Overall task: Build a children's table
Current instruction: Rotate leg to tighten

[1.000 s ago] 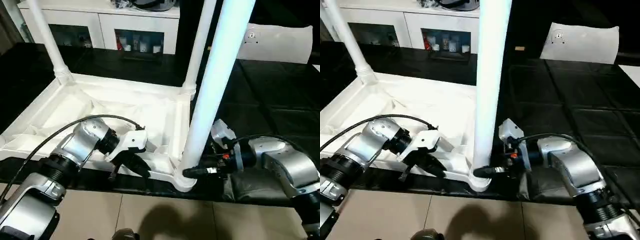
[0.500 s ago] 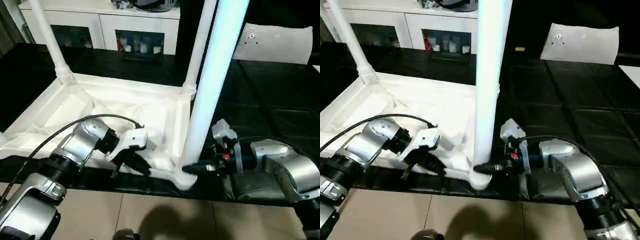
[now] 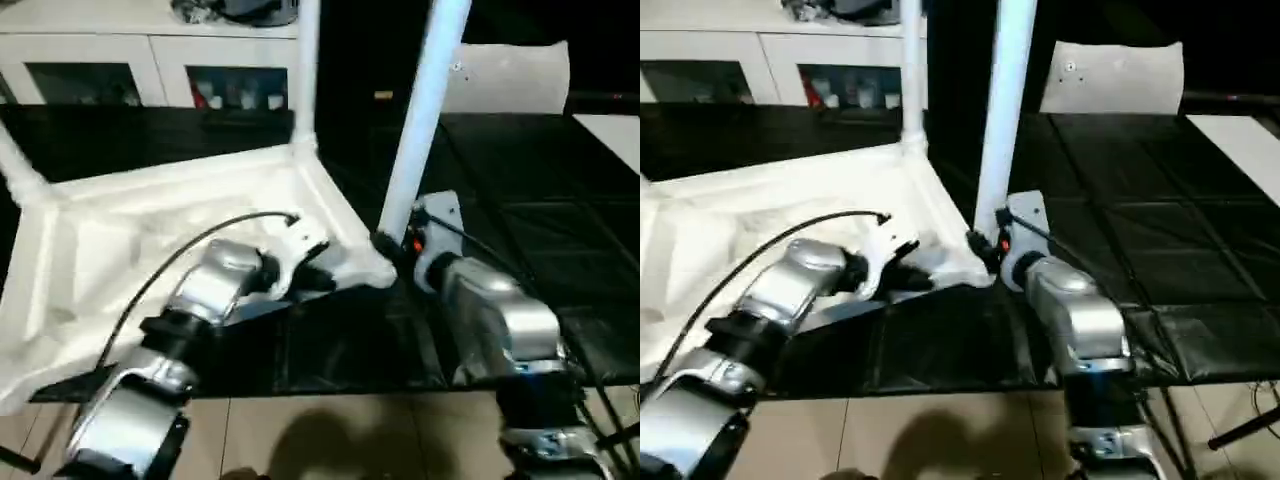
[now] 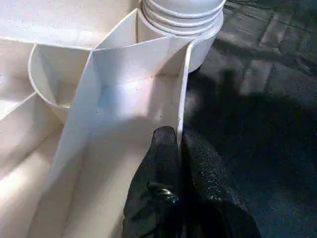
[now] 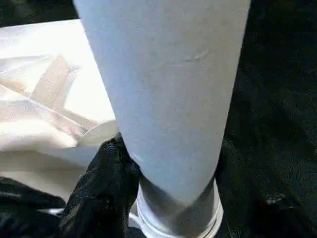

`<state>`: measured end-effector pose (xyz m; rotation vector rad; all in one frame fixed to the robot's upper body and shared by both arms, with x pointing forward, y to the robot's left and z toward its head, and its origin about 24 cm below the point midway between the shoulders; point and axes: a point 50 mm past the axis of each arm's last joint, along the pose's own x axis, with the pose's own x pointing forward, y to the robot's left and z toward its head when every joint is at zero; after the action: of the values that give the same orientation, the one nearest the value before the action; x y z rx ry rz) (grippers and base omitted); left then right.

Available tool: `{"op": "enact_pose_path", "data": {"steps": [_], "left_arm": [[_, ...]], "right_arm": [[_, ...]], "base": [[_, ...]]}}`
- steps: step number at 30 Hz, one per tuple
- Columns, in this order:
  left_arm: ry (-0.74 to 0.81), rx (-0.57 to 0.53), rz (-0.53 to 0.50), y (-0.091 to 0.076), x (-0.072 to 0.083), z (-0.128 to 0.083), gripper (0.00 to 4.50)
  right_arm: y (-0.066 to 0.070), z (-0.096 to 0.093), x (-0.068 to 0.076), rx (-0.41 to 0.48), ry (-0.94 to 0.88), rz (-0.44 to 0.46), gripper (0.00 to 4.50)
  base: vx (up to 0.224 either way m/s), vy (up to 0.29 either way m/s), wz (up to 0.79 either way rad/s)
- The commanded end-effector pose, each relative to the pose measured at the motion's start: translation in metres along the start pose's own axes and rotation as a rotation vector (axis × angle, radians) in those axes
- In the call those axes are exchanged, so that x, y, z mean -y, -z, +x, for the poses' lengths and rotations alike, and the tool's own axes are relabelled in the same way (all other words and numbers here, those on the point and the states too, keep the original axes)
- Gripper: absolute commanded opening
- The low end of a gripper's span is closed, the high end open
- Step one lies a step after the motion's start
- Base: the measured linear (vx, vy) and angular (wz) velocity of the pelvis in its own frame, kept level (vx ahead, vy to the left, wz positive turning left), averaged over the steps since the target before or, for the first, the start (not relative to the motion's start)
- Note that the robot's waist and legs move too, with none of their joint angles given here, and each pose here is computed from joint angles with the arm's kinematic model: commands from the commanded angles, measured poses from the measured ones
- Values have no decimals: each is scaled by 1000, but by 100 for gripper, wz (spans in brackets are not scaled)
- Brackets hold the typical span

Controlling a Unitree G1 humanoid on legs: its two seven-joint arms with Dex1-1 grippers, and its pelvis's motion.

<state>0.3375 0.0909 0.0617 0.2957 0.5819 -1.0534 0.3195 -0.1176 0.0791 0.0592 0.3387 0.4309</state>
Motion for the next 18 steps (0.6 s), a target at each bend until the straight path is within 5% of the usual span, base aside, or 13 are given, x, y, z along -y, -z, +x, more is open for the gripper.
{"op": "enact_pose_path", "data": {"steps": [1, 11, 18], "left_arm": [[-54, 118, 56, -34, 0, 1, 0], [102, 58, 187, -10, -2, -18, 0], [336, -8, 302, 4, 5, -33, 0]], "right_arm": [[1, 9, -45, 11, -223, 29, 270], [-5, -18, -11, 73, -324, -59, 353], [-5, -43, 6, -10, -570, -229, 415]], "base": [[0, 0, 0], [0, 0, 0], [0, 0, 0]]}}
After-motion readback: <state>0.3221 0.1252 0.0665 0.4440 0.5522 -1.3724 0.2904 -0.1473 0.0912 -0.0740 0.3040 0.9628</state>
